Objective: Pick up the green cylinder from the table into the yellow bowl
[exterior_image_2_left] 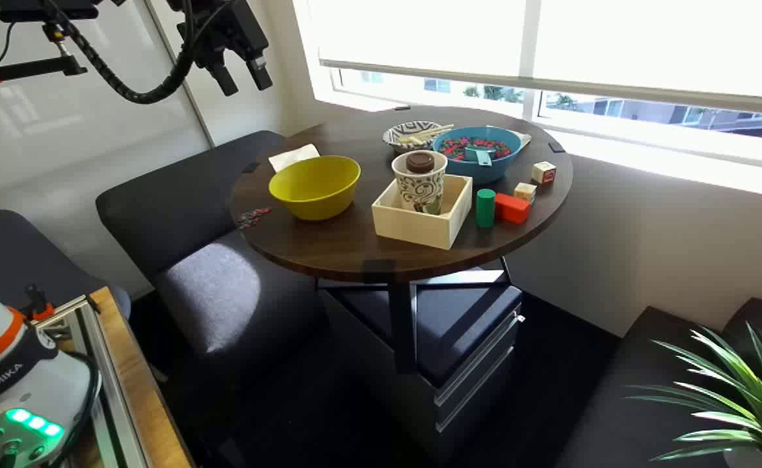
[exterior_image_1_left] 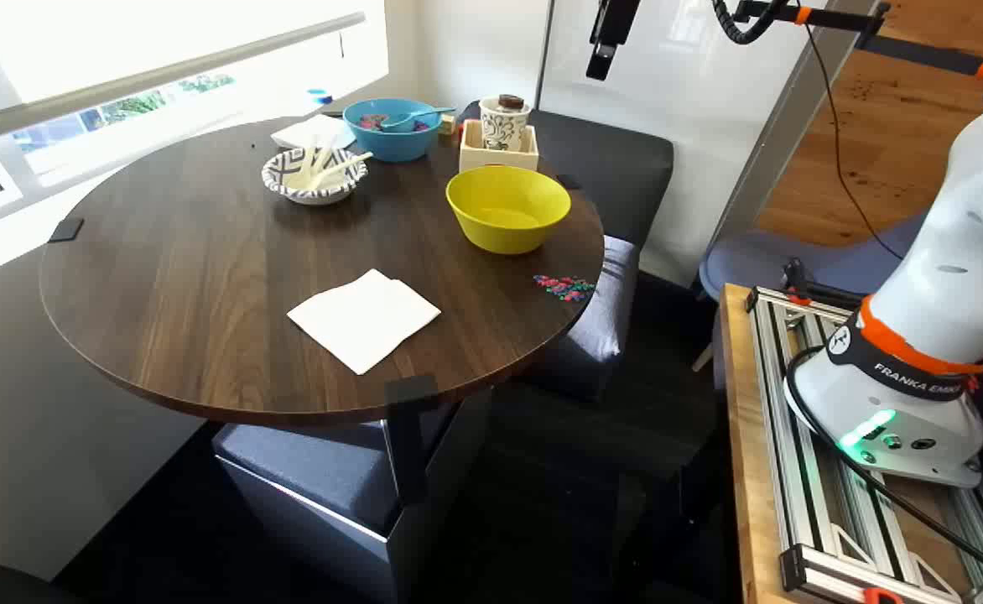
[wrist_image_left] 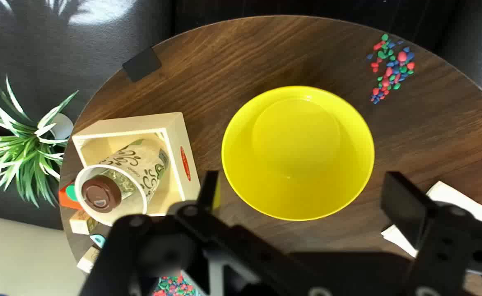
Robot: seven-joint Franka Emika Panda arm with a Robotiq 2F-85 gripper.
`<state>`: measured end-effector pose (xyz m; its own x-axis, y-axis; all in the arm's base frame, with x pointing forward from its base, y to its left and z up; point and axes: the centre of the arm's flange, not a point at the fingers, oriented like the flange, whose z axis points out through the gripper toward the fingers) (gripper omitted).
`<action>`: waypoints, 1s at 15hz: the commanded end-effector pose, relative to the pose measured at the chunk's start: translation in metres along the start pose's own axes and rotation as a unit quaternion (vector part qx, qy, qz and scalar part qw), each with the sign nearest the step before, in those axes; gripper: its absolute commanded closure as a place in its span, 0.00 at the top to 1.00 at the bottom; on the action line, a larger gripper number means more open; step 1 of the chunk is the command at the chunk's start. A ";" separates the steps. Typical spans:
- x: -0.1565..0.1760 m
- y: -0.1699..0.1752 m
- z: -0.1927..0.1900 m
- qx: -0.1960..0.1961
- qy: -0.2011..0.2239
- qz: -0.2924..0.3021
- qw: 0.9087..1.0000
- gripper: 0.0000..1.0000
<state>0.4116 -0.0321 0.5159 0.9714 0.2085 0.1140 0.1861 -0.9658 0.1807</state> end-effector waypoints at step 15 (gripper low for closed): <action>0.072 0.171 0.031 0.061 -0.152 0.285 0.945 1.00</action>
<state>0.4875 -0.1703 0.5216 0.9584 -0.2791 -0.0600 -0.2717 -0.9562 0.1087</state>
